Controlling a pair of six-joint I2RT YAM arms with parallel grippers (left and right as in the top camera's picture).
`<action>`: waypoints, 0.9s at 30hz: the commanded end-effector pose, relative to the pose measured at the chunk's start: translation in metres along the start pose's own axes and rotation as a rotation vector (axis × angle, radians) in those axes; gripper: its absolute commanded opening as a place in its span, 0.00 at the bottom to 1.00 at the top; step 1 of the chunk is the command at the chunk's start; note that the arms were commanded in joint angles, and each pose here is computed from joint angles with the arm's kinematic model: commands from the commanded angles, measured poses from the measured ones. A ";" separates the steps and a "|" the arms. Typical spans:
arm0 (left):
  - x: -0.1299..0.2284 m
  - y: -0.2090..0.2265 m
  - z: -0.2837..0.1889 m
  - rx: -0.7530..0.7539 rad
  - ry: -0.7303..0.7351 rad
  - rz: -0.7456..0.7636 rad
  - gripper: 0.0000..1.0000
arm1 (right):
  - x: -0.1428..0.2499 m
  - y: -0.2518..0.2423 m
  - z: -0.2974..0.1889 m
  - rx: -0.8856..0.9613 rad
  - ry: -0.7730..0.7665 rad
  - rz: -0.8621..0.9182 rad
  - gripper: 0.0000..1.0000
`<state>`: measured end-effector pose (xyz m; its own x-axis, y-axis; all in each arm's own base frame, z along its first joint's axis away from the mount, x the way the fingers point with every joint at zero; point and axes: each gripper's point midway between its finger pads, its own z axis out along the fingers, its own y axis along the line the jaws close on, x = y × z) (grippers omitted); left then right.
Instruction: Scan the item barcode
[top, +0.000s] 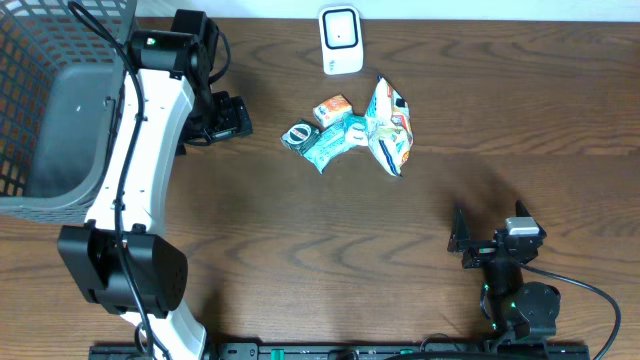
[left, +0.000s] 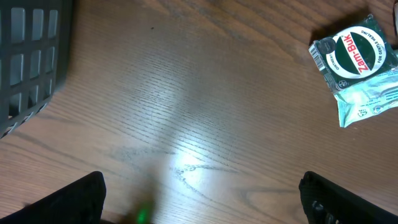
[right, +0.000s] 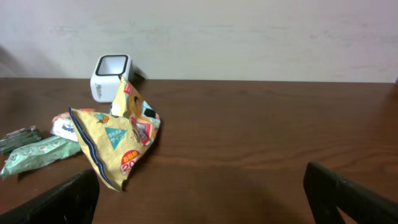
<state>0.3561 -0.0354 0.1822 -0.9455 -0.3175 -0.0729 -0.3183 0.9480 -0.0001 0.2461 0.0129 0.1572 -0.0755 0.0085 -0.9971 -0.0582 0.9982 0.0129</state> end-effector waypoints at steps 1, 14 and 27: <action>0.003 0.001 -0.005 0.008 -0.005 -0.007 0.98 | 0.001 0.000 0.000 0.002 0.001 0.010 0.99; 0.003 0.001 -0.005 0.008 -0.005 -0.007 0.97 | -0.008 0.078 -0.019 -0.470 0.029 0.269 0.99; 0.003 0.001 -0.005 0.008 -0.005 -0.007 0.98 | -0.006 0.084 -0.022 -0.505 0.061 0.327 0.99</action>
<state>0.3561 -0.0354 0.1822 -0.9455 -0.3175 -0.0729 -0.3183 0.9480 -0.0001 0.2242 0.0883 0.1662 -0.1825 0.2486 -0.9513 -0.4642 0.8311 0.3063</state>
